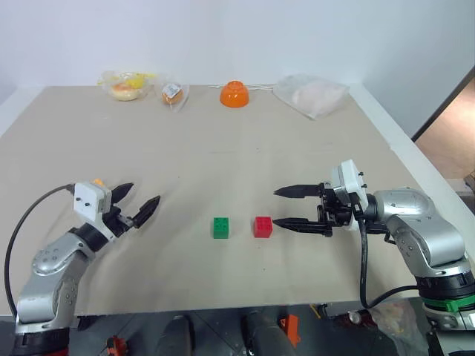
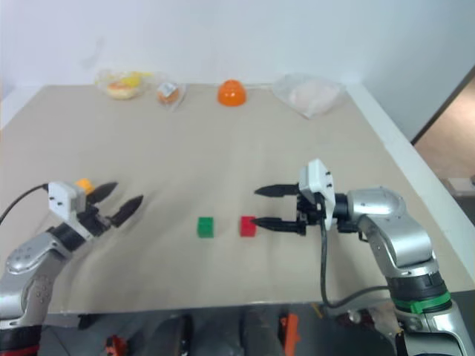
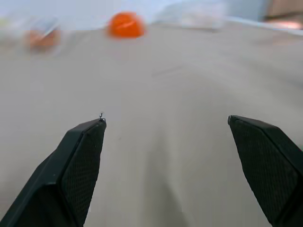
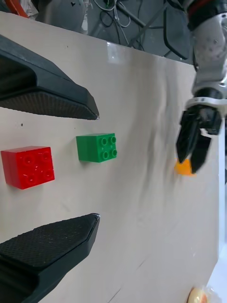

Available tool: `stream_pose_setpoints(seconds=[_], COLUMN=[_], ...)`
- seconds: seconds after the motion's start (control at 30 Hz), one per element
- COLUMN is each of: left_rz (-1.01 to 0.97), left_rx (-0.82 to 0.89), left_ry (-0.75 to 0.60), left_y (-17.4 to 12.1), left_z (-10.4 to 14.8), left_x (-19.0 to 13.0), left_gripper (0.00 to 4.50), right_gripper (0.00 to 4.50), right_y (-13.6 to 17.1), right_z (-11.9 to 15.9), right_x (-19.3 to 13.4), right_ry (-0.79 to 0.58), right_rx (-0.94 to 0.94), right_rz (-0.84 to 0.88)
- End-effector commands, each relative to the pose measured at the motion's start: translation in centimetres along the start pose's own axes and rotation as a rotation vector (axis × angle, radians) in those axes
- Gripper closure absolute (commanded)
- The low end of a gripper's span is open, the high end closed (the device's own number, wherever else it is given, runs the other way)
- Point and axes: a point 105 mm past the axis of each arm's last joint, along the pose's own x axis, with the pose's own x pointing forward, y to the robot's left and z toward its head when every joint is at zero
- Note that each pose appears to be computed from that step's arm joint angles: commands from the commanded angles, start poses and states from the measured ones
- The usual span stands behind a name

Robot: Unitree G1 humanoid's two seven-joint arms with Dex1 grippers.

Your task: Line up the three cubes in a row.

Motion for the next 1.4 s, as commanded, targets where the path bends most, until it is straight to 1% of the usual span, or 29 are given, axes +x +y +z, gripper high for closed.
stream_pose_setpoints(seconds=[0.03,0.1,0.13,0.2,0.3,0.4,0.57,0.67,0.87,1.03,1.1,1.17,1.23,1.3,1.4], left_rz=[0.320,0.512,0.573,0.662,0.729,0.722,0.649,0.702,0.853,0.863,0.858,0.849,0.842,0.837,0.838], left_rx=[-0.022,-0.028,-0.014,-0.010,-0.024,-0.022,-0.007,-0.019,-0.033,-0.032,-0.034,-0.038,-0.042,-0.042,-0.044], left_ry=[-0.037,-0.041,-0.038,-0.020,0.000,0.010,0.045,0.065,0.108,0.107,0.107,0.105,0.103,0.102,0.104], left_y=[1.8,3.1,3.5,4.2,4.9,5.0,4.4,5.1,7.0,7.3,7.3,7.1,7.0,6.9,6.8], left_z=[0.7,0.5,0.5,0.2,-0.2,-0.2,-0.6,-1.1,-1.8,-1.7,-1.7,-1.8,-1.9,-2.0,-2.1], left_x=[-1.7,-3.1,-3.6,-4.3,-4.3,-3.4,-0.8,-0.4,-0.8,-0.1,0.3,0.8,1.3,1.6,1.8], left_gripper=[0.23,0.23,0.23,0.23,0.23,0.23,0.23,0.23,0.23,0.23,0.23,0.23,0.23,0.23,0.23], right_gripper=[1.23,1.23,1.23,1.23,1.23,1.23,1.23,1.23,1.23,1.23,1.23,1.23,1.23,1.23,1.23], right_y=[0.3,0.4,0.4,0.5,0.6,0.6,0.3,0.3,0.4,0.5,0.1,-0.7,-1.0,-1.1,-1.0], right_z=[0.9,0.9,0.8,0.7,0.6,0.8,1.2,1.1,1.1,1.4,2.0,3.7,5.6,6.2,6.2], right_x=[0.4,0.6,0.7,1.0,1.5,1.9,2.2,2.2,1.9,1.9,2.3,3.2,3.9,4.2,4.5], right_ry=[-0.028,-0.035,-0.037,-0.041,-0.046,-0.058,-0.072,-0.072,-0.072,-0.076,-0.094,-0.171,-0.265,-0.294,-0.297], right_rx=[-0.040,-0.037,-0.036,-0.035,-0.041,-0.046,-0.056,-0.057,-0.053,-0.060,-0.079,-0.114,-0.109,-0.092,-0.086], right_rz=[0.035,0.044,0.049,0.058,0.068,0.077,0.072,0.066,0.047,0.040,0.014,-0.037,-0.052,-0.056,-0.048])
